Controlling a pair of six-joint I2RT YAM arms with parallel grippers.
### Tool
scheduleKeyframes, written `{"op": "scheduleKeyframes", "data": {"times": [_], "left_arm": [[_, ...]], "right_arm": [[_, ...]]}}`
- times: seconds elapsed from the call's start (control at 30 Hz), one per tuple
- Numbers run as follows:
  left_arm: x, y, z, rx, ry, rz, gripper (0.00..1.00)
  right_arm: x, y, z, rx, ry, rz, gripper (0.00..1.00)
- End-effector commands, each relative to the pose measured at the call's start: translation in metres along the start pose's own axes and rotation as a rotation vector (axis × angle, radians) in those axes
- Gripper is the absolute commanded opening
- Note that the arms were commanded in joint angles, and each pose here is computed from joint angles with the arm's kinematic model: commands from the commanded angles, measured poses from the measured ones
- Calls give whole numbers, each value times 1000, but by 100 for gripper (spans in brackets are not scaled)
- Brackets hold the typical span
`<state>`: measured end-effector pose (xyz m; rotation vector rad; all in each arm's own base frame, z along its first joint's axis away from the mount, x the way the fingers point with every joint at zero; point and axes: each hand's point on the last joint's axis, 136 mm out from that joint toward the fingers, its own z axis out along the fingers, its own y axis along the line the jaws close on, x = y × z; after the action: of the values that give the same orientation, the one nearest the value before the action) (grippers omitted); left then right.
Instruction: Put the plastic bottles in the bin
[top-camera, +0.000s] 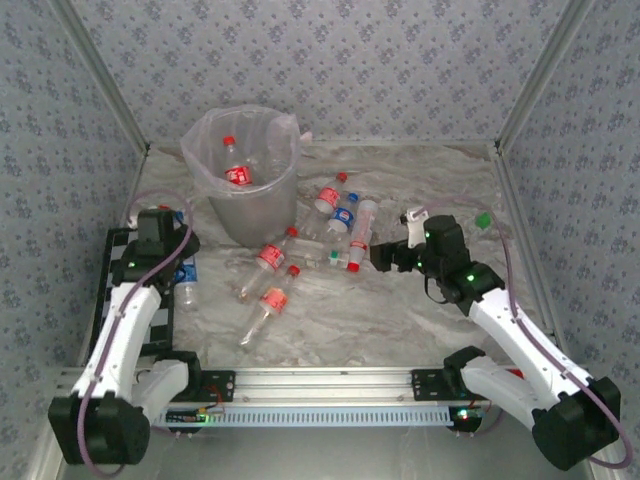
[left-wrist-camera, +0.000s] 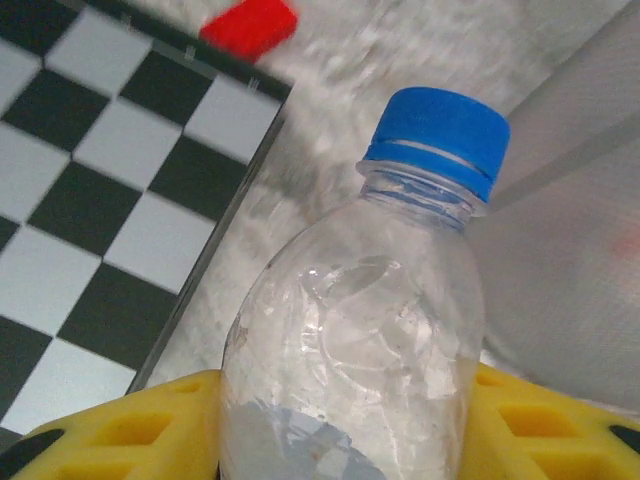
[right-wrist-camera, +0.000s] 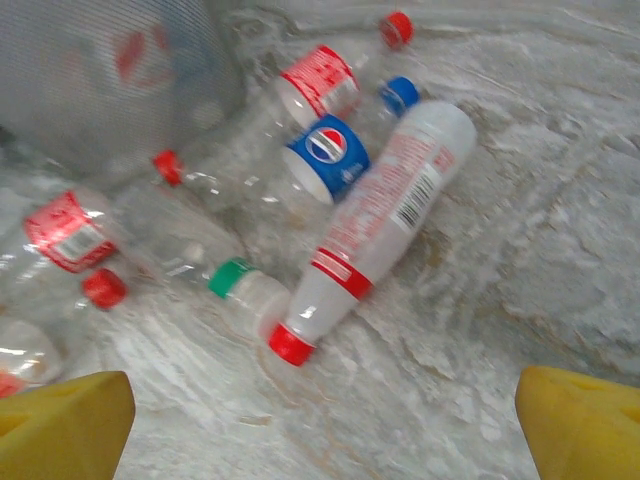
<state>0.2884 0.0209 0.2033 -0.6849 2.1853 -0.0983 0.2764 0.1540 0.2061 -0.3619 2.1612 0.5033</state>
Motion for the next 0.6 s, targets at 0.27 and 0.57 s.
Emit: {"op": "scheduleKeyframes", "data": {"times": [0.27,0.57], "left_arm": [[-177,-128,-174,532,-464,64,45],[-224,-259,-136,740,-493,124,39]], "right_arm": [[-104,87,-37,-306,-174,-68,95],[-91,84,-37,-241,-153,-78,96]]}}
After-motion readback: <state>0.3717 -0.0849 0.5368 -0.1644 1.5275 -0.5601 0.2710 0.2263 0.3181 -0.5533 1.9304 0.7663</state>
